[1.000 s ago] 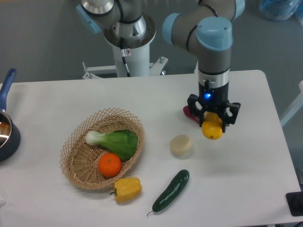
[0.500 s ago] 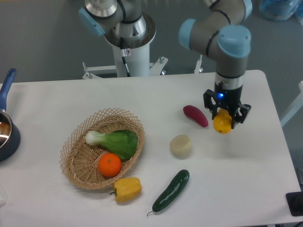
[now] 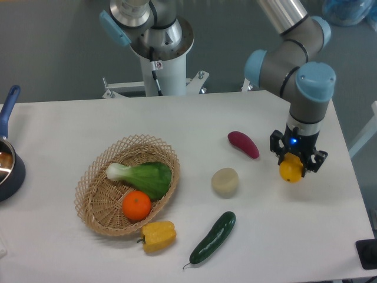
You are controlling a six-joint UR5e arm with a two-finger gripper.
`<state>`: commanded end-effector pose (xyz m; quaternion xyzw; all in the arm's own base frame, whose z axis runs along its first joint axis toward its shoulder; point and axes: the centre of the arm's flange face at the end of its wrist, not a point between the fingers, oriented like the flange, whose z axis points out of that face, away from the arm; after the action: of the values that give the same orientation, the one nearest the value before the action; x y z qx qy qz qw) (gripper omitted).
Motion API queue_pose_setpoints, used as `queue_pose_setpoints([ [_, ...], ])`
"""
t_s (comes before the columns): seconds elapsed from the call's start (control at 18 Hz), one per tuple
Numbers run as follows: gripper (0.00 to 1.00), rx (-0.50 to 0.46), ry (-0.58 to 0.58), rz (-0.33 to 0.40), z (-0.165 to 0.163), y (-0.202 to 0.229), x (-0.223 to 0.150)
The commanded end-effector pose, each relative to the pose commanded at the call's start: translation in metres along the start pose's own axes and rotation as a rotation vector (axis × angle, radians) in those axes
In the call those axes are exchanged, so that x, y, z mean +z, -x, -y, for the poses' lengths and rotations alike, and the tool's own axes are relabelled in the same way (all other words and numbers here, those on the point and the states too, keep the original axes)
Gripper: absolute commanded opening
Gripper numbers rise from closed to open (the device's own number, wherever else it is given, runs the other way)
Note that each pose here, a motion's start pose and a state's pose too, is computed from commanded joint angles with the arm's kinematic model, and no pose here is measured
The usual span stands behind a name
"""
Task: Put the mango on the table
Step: 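Lower the yellow mango onto the table and open the gripper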
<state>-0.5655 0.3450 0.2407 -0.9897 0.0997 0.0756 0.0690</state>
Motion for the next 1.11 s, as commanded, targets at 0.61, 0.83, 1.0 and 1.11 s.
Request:
queue_pose_setpoints([
  [0.61,0.35,-0.140,0.001,-0.032,0.003,-0.006,0.018],
  [0.83,0.38,-0.139,0.002,-0.038,0.003,-0.006,0.022],
  [1.0,0.45,-0.137,0.002,-0.038,0.004,-0.007,0.022],
  [1.11,0.54,-0.131,0.000,-0.034,0.008,-0.006,0.020],
])
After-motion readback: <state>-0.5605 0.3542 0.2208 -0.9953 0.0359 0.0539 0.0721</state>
